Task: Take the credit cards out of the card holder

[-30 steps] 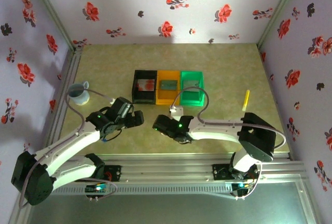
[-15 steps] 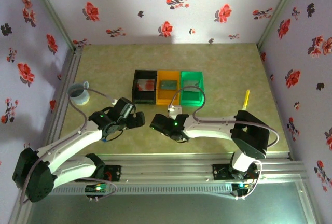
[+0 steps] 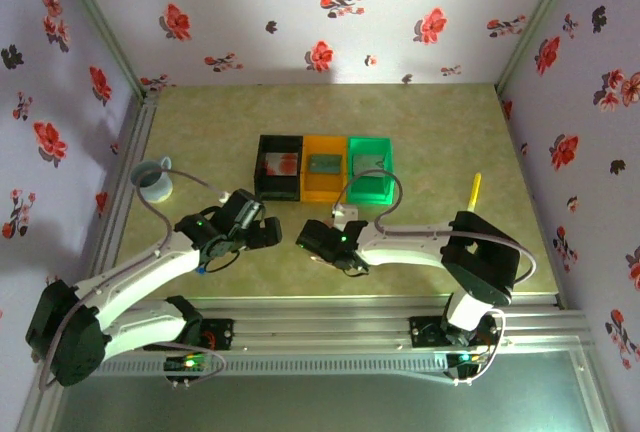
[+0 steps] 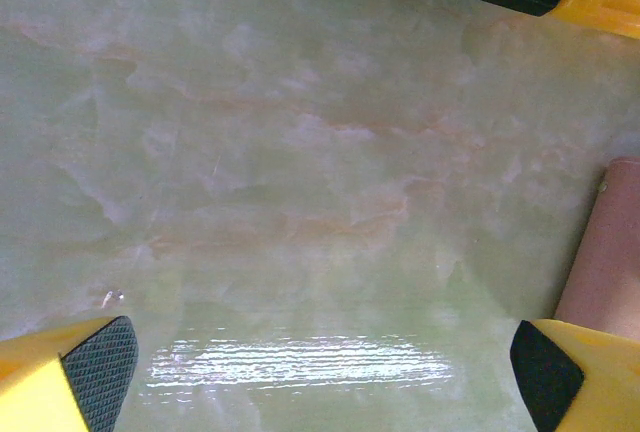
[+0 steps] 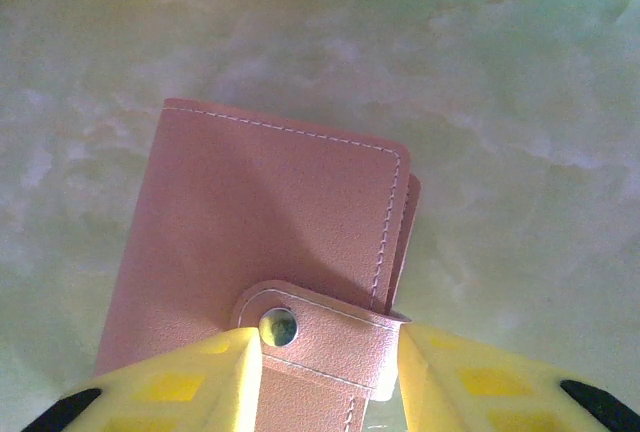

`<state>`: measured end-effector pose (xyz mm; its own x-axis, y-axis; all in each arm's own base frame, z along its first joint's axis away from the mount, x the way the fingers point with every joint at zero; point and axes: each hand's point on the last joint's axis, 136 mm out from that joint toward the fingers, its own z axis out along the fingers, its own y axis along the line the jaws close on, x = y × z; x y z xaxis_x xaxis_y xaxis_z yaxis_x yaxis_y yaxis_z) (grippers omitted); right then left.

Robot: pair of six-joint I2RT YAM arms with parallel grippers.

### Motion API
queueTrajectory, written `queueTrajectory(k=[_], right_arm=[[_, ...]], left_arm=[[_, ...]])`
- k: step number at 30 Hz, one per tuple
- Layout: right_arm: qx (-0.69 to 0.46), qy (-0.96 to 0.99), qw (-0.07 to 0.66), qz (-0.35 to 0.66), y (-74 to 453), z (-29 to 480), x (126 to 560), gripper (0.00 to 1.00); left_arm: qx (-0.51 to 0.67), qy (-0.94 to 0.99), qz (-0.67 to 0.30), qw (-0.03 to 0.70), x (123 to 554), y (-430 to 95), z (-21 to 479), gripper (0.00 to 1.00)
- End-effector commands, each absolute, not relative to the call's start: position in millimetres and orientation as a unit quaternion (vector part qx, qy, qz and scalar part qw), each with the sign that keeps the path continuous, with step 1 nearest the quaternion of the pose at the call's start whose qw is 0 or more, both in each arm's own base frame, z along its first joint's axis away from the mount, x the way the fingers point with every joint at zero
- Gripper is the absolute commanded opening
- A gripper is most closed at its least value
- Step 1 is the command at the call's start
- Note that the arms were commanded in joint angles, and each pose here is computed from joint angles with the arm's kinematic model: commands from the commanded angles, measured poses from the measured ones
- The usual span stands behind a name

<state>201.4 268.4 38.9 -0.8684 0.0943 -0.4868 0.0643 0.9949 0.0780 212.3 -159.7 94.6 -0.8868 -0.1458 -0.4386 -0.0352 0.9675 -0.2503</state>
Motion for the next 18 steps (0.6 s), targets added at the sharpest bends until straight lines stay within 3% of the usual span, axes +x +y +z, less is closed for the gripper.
queueTrajectory(k=[1, 8, 18], right_arm=[[0.061, 0.965, 0.252, 0.027, 263.5, 31.5, 201.7, 0.39], [0.067, 0.968, 0.243, 0.024, 258.7, 19.0, 197.8, 0.37], [0.059, 0.961, 0.265, 0.047, 266.8, 47.0, 205.0, 0.4]], left_arm=[[-0.053, 0.961, -0.119, 0.245, 218.6, -163.9, 101.2, 1.0], [-0.048, 0.962, -0.118, 0.243, 218.4, -167.1, 99.7, 1.0], [-0.044, 0.959, -0.127, 0.25, 218.9, -171.7, 109.8, 1.0]])
